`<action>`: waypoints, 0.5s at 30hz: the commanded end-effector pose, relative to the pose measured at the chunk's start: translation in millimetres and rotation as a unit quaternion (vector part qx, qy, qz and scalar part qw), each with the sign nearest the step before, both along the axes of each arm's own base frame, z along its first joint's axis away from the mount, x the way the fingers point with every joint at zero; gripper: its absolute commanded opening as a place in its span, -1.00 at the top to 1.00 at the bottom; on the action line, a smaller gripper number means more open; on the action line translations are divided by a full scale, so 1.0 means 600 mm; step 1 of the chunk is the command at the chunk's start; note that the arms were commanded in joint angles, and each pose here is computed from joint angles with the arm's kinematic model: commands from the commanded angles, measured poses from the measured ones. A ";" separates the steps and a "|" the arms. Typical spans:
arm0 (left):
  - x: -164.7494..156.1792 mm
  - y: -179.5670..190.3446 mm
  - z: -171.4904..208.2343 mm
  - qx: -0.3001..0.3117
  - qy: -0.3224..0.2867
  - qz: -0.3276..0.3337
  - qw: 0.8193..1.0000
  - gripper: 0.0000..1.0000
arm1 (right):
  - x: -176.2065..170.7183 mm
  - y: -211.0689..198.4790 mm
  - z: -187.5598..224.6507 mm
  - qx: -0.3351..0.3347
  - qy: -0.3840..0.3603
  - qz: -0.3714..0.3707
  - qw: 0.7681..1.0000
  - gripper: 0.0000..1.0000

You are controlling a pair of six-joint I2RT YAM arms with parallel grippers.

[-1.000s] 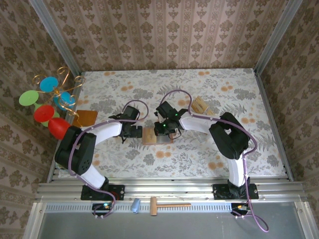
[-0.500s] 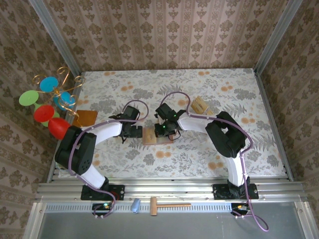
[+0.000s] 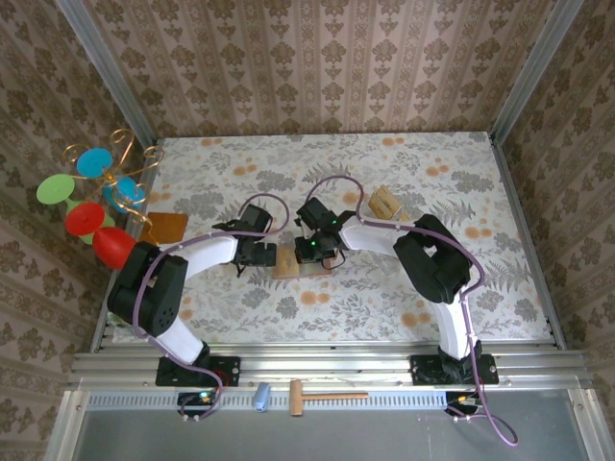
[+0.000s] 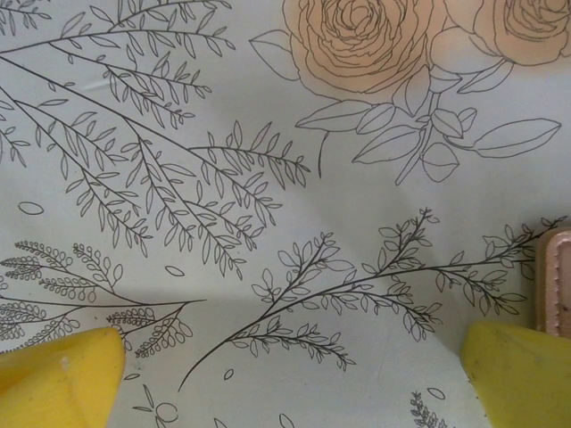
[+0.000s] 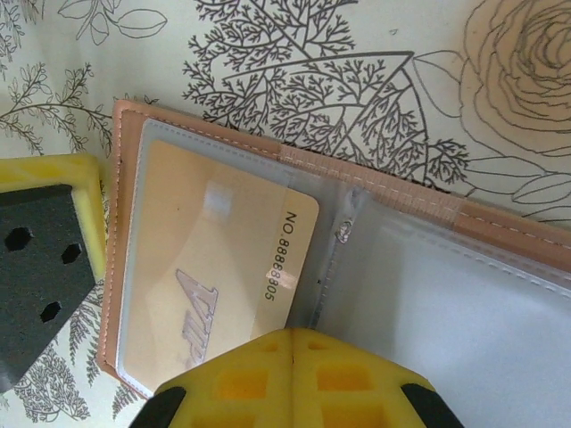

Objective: Put the credit cards into the card holder

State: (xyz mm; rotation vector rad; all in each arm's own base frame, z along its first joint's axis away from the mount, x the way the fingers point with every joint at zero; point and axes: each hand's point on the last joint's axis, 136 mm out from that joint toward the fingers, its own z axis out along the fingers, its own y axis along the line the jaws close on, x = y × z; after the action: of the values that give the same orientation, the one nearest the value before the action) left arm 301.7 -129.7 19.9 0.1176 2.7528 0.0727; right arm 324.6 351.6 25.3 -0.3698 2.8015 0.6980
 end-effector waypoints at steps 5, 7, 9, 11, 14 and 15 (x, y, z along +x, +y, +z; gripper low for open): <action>-0.022 -0.010 -0.033 0.002 0.030 -0.014 0.999 -1.00 | -0.008 0.017 -0.007 0.006 0.016 0.008 1.000 1.00; -0.022 -0.010 -0.032 0.002 0.029 -0.015 0.999 -1.00 | -0.008 0.020 -0.006 0.011 0.018 0.007 1.000 1.00; -0.022 -0.011 -0.033 0.001 0.030 -0.015 0.999 -1.00 | -0.008 0.024 -0.005 0.016 0.020 0.008 1.000 1.00; -0.022 -0.011 -0.032 0.002 0.030 -0.015 0.999 -1.00 | -0.008 0.026 -0.002 0.020 0.022 0.007 1.000 1.00; -0.020 -0.011 -0.029 0.003 0.027 -0.017 0.999 -1.00 | -0.009 0.024 0.006 0.020 0.017 0.008 1.000 1.00; -0.018 -0.011 -0.026 0.004 0.025 -0.016 1.000 -1.00 | -0.007 0.023 0.011 0.020 0.014 0.007 1.000 1.00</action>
State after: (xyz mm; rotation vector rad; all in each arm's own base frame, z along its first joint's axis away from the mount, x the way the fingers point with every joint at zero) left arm 302.0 -129.5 20.2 0.1206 2.7482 0.0823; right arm 322.2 357.1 25.2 -0.3630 2.8127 0.7304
